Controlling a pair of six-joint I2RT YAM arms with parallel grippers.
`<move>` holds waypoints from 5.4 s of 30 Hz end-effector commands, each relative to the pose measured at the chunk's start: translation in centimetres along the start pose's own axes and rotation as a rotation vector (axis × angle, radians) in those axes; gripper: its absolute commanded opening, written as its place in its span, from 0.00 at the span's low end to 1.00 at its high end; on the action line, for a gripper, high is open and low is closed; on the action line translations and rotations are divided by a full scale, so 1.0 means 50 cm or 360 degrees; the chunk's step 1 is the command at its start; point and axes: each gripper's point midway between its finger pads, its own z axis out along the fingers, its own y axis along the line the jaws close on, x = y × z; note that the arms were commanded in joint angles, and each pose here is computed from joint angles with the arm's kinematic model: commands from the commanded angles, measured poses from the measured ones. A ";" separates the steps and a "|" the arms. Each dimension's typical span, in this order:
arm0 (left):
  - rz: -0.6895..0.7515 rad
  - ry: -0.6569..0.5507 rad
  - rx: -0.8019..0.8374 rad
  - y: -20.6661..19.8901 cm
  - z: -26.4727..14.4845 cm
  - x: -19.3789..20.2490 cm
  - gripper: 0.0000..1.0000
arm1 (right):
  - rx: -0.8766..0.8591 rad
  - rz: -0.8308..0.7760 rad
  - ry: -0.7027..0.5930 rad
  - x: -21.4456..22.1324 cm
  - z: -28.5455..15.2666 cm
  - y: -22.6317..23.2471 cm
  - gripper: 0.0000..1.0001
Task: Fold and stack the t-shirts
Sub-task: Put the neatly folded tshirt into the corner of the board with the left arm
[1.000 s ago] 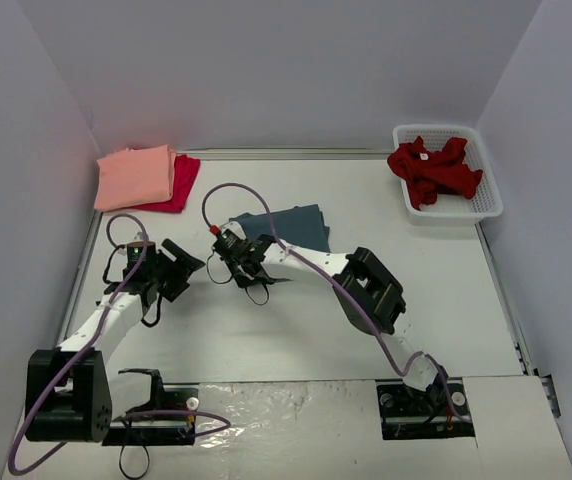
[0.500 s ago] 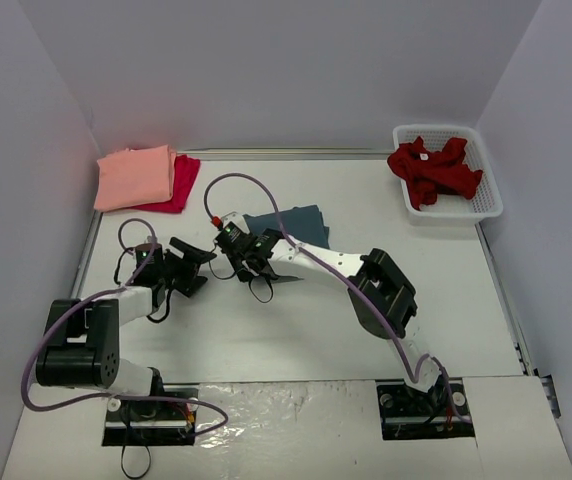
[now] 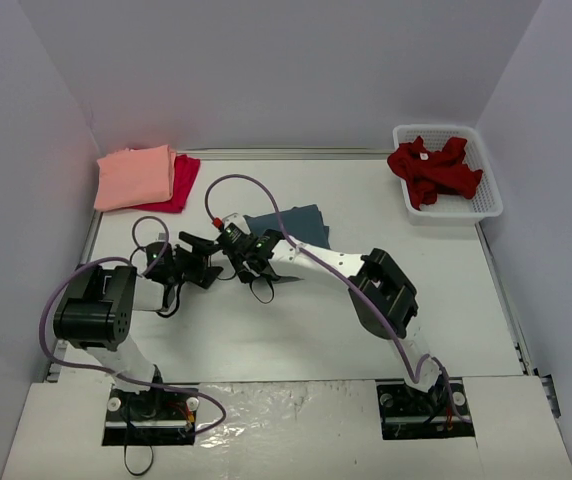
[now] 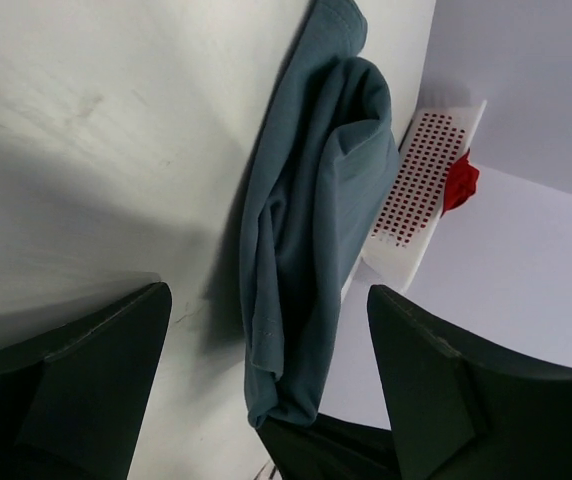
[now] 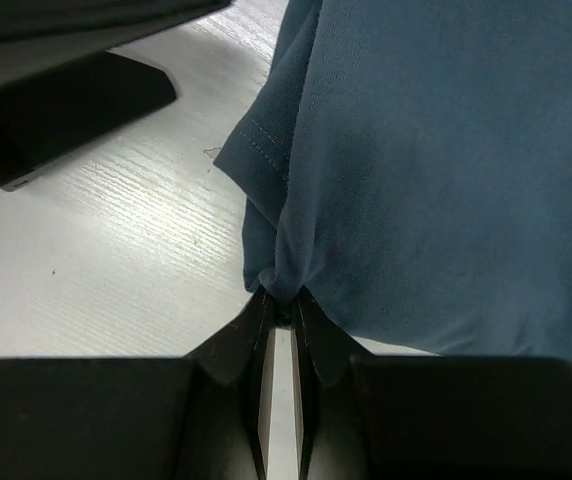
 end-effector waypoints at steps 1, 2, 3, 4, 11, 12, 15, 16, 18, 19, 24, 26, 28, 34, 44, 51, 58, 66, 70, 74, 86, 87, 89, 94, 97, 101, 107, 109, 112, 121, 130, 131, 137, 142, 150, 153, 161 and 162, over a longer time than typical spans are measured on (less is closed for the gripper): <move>0.0001 0.0056 0.0189 -0.059 0.021 0.015 0.79 | -0.0011 0.0010 -0.0092 -0.037 -0.068 -0.002 0.00; -0.0001 0.0076 0.0204 -0.061 0.025 0.021 0.80 | -0.0010 0.0009 -0.0090 -0.036 -0.069 -0.003 0.00; 0.0007 0.0094 0.0239 -0.070 0.028 0.026 0.80 | -0.0014 0.0012 -0.0099 -0.039 -0.072 -0.003 0.00; -0.0013 0.0114 0.0225 -0.062 0.036 0.033 0.80 | -0.0015 0.0010 -0.0101 -0.040 -0.075 -0.003 0.00; -0.0024 0.0153 0.0247 -0.060 0.058 0.054 0.83 | -0.0036 0.0008 -0.0111 -0.043 -0.085 0.000 0.00; -0.0021 0.0152 0.0251 -0.061 0.059 0.056 0.84 | -0.0036 0.0008 -0.0113 -0.043 -0.087 0.000 0.00; -0.0010 0.0159 0.0243 -0.062 0.066 0.059 0.84 | -0.0036 0.0005 -0.0116 -0.043 -0.091 -0.001 0.00; -0.0011 0.0159 0.0243 -0.062 0.069 0.059 0.84 | -0.0037 0.0002 -0.0114 -0.041 -0.091 0.000 0.00; -0.0001 0.0168 0.0256 -0.069 0.075 0.066 0.84 | -0.0030 0.0000 -0.0117 -0.040 -0.092 -0.002 0.00; 0.0001 0.0172 0.0255 -0.070 0.077 0.069 0.84 | -0.0028 -0.0002 -0.0110 -0.037 -0.090 -0.003 0.00; 0.0021 0.0199 0.0257 -0.075 0.092 0.091 0.80 | -0.0004 -0.0004 -0.0109 -0.033 -0.089 -0.010 0.00; 0.0027 0.0210 0.0258 -0.074 0.094 0.097 0.78 | 0.0000 -0.0007 -0.0108 -0.031 -0.090 -0.011 0.00; 0.0025 0.0218 0.0250 -0.069 0.098 0.105 0.75 | 0.0001 -0.0006 -0.0111 -0.032 -0.091 -0.012 0.00; 0.0038 0.0207 0.0249 -0.063 0.095 0.106 0.66 | 0.0008 -0.0013 -0.0109 -0.029 -0.090 -0.015 0.00; 0.0118 0.0197 0.0233 -0.076 0.108 0.106 0.46 | 0.0013 -0.0011 -0.0116 -0.027 -0.099 -0.020 0.00; 0.0145 0.0219 0.0231 -0.081 0.117 0.114 0.46 | 0.0018 -0.0016 -0.0108 -0.022 -0.098 -0.022 0.00; 0.0142 0.0247 0.0259 -0.083 0.118 0.124 0.40 | 0.0016 -0.0018 -0.0099 -0.018 -0.091 -0.021 0.00; 0.0169 0.0258 0.0299 -0.100 0.112 0.129 0.16 | 0.0028 -0.0016 -0.0104 -0.019 -0.090 -0.023 0.00; 0.0174 0.0274 0.0310 -0.103 0.111 0.132 0.11 | 0.0028 -0.0013 -0.0096 -0.017 -0.089 -0.022 0.45; 0.0179 0.0283 0.0316 -0.106 0.111 0.133 0.10 | 0.0006 -0.0005 -0.0101 -0.015 -0.100 -0.020 0.77; 0.0313 0.0290 0.0155 -0.093 0.104 0.135 0.05 | 0.0086 0.0044 -0.0177 -0.014 -0.213 -0.076 0.90; 0.0350 0.0278 0.0160 -0.112 0.102 0.131 0.05 | 0.0107 0.0040 -0.0186 -0.016 -0.227 -0.087 0.90; 0.0424 0.0297 0.0021 -0.086 0.098 0.131 0.04 | 0.0138 0.0030 -0.0187 -0.012 -0.234 -0.099 0.92; 0.0606 0.0280 -0.0061 -0.110 0.083 0.117 0.04 | 0.0201 0.0045 -0.0179 0.000 -0.237 -0.130 0.93; 0.0679 0.0295 -0.0146 -0.117 0.082 0.109 0.04 | 0.0217 0.0046 -0.0159 0.011 -0.231 -0.137 0.94; 0.0725 0.0291 -0.0220 -0.123 0.087 0.096 0.05 | 0.0254 0.0050 -0.0157 0.019 -0.228 -0.146 0.94; 0.0813 0.0293 -0.0318 -0.127 0.097 0.071 0.05 | 0.0292 0.0045 -0.0137 0.035 -0.222 -0.166 0.95; 0.0881 0.0263 -0.0366 -0.141 0.098 0.054 0.05 | 0.0300 0.0053 -0.0127 0.042 -0.217 -0.175 0.95; 0.0984 0.0233 -0.0443 -0.159 0.103 0.030 0.09 | 0.0296 0.0067 -0.0128 0.045 -0.215 -0.187 0.95; 0.1191 0.0266 -0.0712 -0.170 0.120 -0.019 0.08 | 0.0280 0.0117 -0.0115 0.058 -0.202 -0.223 0.95; 0.1390 0.0259 -0.0869 -0.216 0.145 -0.064 0.08 | 0.0270 0.0164 -0.0088 0.067 -0.181 -0.259 0.96; 0.1400 0.0261 -0.0889 -0.212 0.151 -0.068 0.08 | 0.0267 0.0165 -0.0091 0.066 -0.178 -0.260 0.95; 0.1493 0.0189 -0.0947 -0.243 0.153 -0.100 0.02 | 0.0259 0.0169 -0.0063 0.071 -0.161 -0.268 0.95; 0.1573 0.0134 -0.0934 -0.288 0.153 -0.119 0.03 | 0.0258 0.0178 -0.0023 0.084 -0.141 -0.278 0.98; 0.1702 0.0017 -0.0955 -0.350 0.144 -0.172 0.02 | 0.0251 0.0178 0.0029 0.102 -0.123 -0.289 1.00; 0.1759 -0.0034 -0.0972 -0.368 0.142 -0.194 0.02 | 0.0254 0.0180 0.0050 0.110 -0.117 -0.292 1.00; 0.1801 -0.0148 -0.1015 -0.380 0.130 -0.265 0.03 | 0.0248 0.0173 0.0101 0.123 -0.097 -0.289 1.00; 0.1800 -0.0155 -0.1004 -0.382 0.129 -0.270 0.02 | 0.0242 0.0170 0.0105 0.123 -0.093 -0.287 1.00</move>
